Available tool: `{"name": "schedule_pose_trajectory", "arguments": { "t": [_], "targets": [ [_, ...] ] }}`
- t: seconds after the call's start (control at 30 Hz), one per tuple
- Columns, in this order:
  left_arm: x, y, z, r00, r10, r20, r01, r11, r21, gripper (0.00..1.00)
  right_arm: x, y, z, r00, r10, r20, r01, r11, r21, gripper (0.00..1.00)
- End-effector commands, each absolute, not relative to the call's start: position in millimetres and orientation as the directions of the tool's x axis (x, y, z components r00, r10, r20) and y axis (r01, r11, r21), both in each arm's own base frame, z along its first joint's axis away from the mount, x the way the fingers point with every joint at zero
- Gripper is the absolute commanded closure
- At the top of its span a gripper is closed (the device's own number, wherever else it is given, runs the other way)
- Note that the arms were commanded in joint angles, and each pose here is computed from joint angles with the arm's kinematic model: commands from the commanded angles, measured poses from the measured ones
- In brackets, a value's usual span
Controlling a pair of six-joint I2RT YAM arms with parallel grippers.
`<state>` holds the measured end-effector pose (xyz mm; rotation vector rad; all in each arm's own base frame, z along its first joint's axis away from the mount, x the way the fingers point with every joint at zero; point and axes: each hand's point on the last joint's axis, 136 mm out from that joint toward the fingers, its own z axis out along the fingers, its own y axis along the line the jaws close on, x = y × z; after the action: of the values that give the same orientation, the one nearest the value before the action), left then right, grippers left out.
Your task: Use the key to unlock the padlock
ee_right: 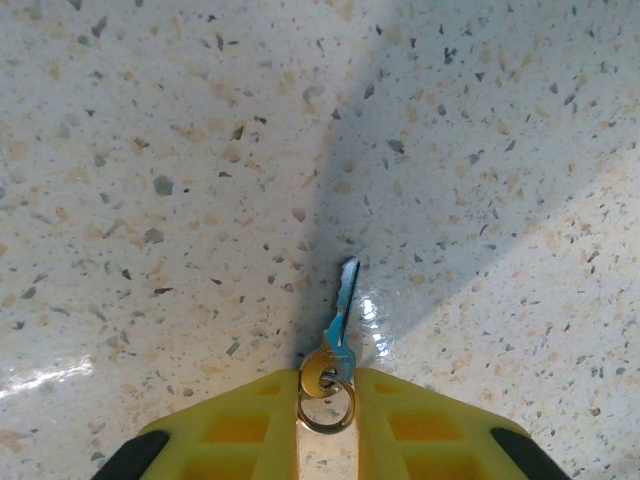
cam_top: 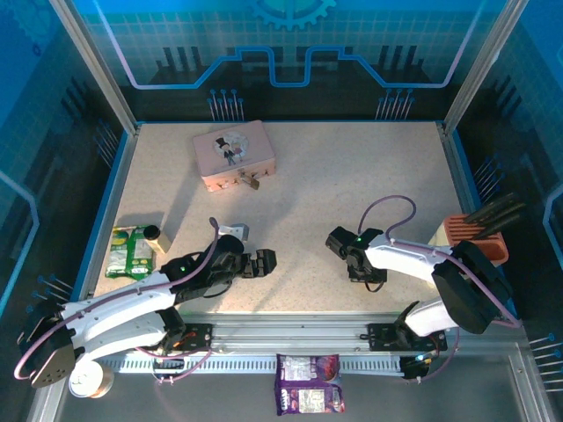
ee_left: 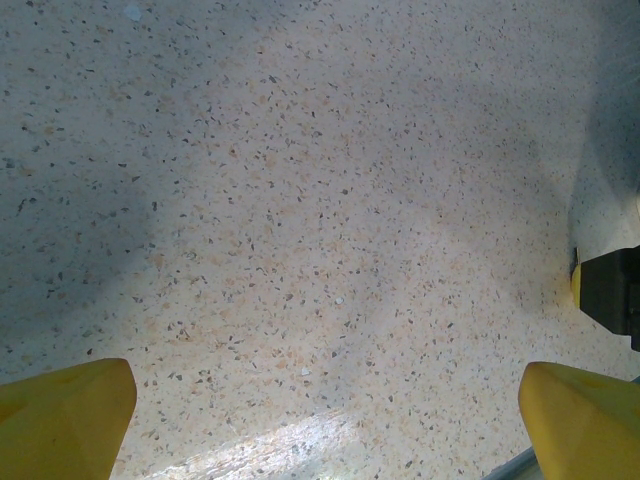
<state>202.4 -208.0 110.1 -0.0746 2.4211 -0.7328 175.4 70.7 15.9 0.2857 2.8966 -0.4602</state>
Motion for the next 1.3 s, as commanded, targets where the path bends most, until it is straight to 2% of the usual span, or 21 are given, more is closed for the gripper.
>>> {"name": "schedule_pose_trajectory", "arguments": {
  "t": [0.0,0.6,0.77,0.9,1.07,1.27],
  "targets": [
    [205,-208,111,-0.809,-0.219,-0.546,0.115,0.851,-0.512,0.01,178,59,21,-0.948,0.179,-0.263,0.263,0.905,-0.335,0.83],
    [208,-210,115,-0.804,-0.228,-0.549,0.109,0.852,-0.513,0.01,182,62,30,-0.938,0.153,-0.311,0.261,0.903,-0.341,0.95],
    [212,-205,123,-0.790,-0.260,-0.556,0.086,0.850,-0.520,0.01,193,78,59,-0.912,0.056,-0.406,0.201,0.925,-0.323,1.00],
    [219,-195,133,-0.788,-0.335,-0.517,0.018,0.826,-0.563,0.01,204,108,81,-0.859,-0.064,-0.508,0.084,0.961,-0.262,1.00],
    [227,-189,151,-0.778,-0.437,-0.452,-0.045,0.756,-0.653,0.01,212,158,109,-0.719,-0.231,-0.655,-0.113,0.969,-0.218,1.00],
    [232,-206,180,-0.790,-0.470,-0.393,-0.053,0.692,-0.720,0.03,203,231,157,-0.372,-0.396,-0.839,-0.339,0.900,-0.274,1.00]
  ]
}}
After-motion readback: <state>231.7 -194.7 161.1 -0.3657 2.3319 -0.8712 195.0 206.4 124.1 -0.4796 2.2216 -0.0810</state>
